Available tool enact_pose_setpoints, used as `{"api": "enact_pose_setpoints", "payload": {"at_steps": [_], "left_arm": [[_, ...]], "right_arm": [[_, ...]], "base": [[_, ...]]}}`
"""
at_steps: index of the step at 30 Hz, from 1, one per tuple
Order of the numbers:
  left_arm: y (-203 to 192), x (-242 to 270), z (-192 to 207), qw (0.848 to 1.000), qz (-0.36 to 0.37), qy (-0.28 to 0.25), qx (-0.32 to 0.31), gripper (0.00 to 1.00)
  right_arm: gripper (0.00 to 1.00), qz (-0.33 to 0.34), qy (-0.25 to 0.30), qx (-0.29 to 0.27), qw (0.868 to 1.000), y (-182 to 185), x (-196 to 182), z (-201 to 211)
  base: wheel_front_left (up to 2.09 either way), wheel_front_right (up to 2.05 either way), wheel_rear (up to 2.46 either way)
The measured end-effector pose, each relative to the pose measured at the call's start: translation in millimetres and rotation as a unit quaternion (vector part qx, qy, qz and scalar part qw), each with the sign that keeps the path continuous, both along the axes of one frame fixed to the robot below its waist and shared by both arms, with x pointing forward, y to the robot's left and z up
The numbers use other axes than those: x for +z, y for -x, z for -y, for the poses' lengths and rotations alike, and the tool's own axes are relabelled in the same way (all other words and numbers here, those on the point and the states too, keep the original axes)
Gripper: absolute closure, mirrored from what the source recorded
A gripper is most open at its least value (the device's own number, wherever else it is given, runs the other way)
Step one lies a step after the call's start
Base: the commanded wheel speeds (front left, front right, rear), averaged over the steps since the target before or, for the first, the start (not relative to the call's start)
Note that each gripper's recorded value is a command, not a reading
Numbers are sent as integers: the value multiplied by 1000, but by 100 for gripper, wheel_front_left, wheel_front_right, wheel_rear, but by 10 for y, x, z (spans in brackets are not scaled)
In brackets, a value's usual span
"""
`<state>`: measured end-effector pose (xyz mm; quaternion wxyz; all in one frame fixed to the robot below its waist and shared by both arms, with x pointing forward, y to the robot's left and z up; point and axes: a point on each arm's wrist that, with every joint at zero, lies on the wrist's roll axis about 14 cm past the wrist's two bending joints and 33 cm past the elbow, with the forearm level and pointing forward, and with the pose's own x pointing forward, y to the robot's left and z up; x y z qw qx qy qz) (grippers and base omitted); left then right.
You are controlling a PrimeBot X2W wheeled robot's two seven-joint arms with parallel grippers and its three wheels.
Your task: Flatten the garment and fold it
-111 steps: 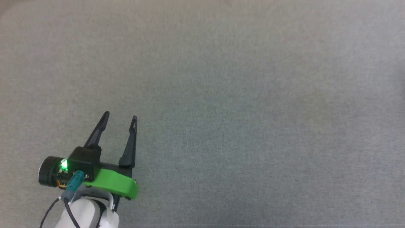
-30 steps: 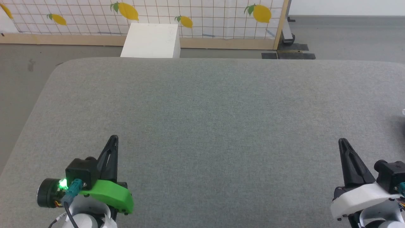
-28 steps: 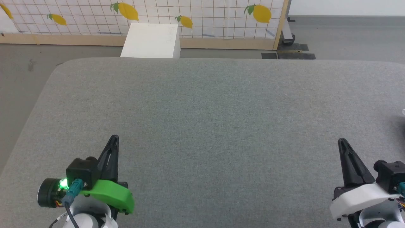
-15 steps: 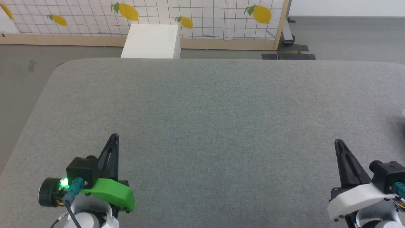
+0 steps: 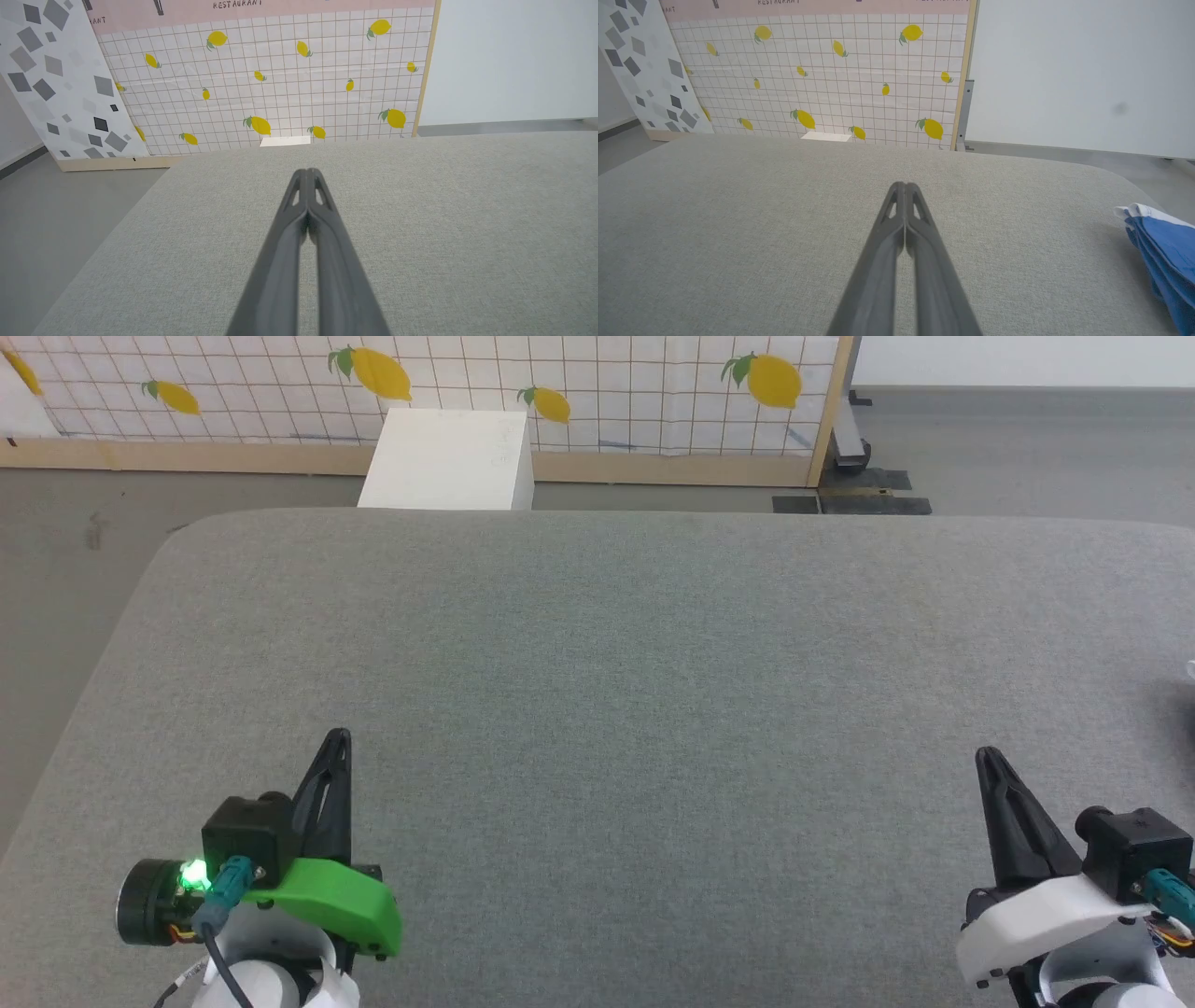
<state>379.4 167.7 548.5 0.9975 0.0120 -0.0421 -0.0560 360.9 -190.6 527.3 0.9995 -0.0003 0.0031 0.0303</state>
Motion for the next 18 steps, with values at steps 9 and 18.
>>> {"api": "enact_pose_setpoints", "payload": {"at_steps": [9,18], "left_arm": [[3,-10,-15,1000,-1,-4,8,100],[2,-15,-24,1000,-2,-3,13,100]], "right_arm": [[100,-3,3,4,1000,-2,-20,-30],[100,-2,5,8,1000,-19,-11,-64]], "base": [[0,0,0],[0,0,0]]}}
